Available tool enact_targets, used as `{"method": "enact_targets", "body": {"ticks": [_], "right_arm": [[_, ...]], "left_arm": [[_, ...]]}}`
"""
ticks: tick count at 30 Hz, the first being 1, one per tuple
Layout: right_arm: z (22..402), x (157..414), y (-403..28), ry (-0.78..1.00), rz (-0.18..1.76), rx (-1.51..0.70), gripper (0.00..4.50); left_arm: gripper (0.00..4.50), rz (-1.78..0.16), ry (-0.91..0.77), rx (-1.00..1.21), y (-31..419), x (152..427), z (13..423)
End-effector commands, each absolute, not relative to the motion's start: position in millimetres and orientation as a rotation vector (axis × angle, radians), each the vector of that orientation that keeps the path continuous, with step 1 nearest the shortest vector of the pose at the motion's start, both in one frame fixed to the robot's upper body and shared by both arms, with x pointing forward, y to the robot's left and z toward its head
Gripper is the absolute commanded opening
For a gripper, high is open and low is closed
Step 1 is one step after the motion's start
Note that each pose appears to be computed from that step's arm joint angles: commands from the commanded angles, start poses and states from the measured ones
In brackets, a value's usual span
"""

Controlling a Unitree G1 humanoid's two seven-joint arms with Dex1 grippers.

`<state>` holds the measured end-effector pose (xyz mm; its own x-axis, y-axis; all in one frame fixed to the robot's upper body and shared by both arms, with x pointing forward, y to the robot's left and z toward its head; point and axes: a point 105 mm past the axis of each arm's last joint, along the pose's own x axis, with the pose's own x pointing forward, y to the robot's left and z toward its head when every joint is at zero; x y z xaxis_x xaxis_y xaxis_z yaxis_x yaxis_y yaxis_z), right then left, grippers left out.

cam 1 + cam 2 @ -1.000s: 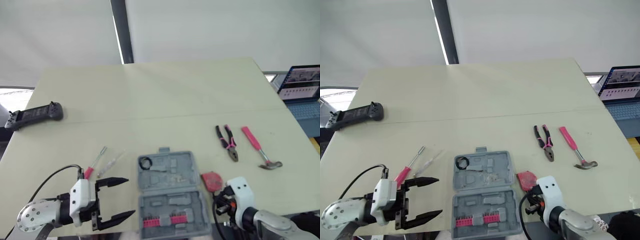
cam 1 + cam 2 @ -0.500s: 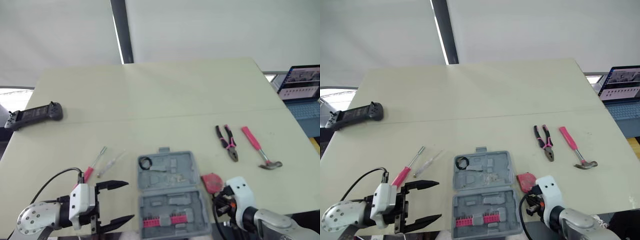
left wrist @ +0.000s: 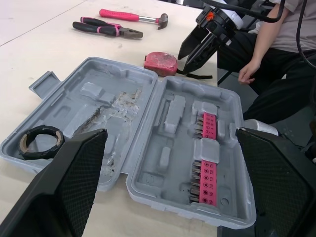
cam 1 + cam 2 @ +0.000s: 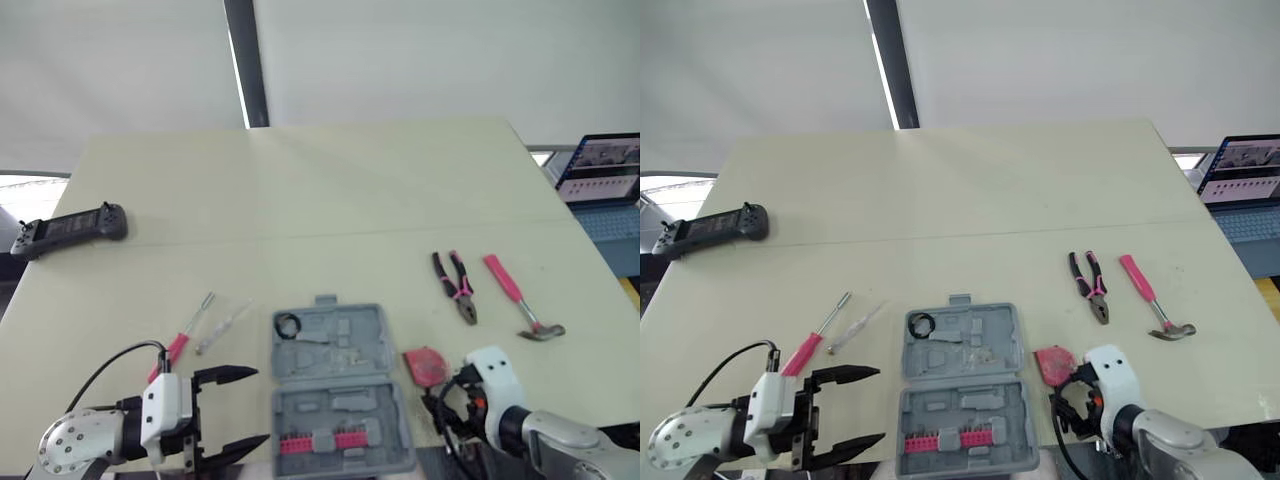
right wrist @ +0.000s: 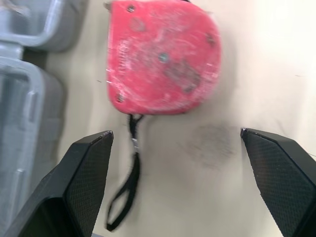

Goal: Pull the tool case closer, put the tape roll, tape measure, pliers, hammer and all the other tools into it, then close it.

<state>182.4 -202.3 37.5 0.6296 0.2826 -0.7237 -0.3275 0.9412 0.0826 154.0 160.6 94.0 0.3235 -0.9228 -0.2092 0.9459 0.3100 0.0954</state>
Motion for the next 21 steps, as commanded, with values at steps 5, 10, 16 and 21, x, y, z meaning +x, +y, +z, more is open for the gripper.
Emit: {"method": "enact_targets", "body": {"ticks": [5, 10, 16, 21], "right_arm": [[76, 177, -225, 0.787, 0.695, -0.243, 4.39], [95, 183, -240, 0.757, 0.979, -0.472, 4.39], [100, 220, -241, 0.631, 1.192, -0.727, 4.39], [88, 241, -231, 0.547, 1.344, -0.894, 4.39]], "left_arm": [[4.50, -1.284, 0.073, 0.175, 154, 151, 101], [4.50, -1.320, 0.026, 0.164, 153, 148, 110], [4.50, -1.322, 0.014, 0.196, 156, 145, 114], [4.50, -1.299, 0.020, 0.200, 157, 139, 114]]}}
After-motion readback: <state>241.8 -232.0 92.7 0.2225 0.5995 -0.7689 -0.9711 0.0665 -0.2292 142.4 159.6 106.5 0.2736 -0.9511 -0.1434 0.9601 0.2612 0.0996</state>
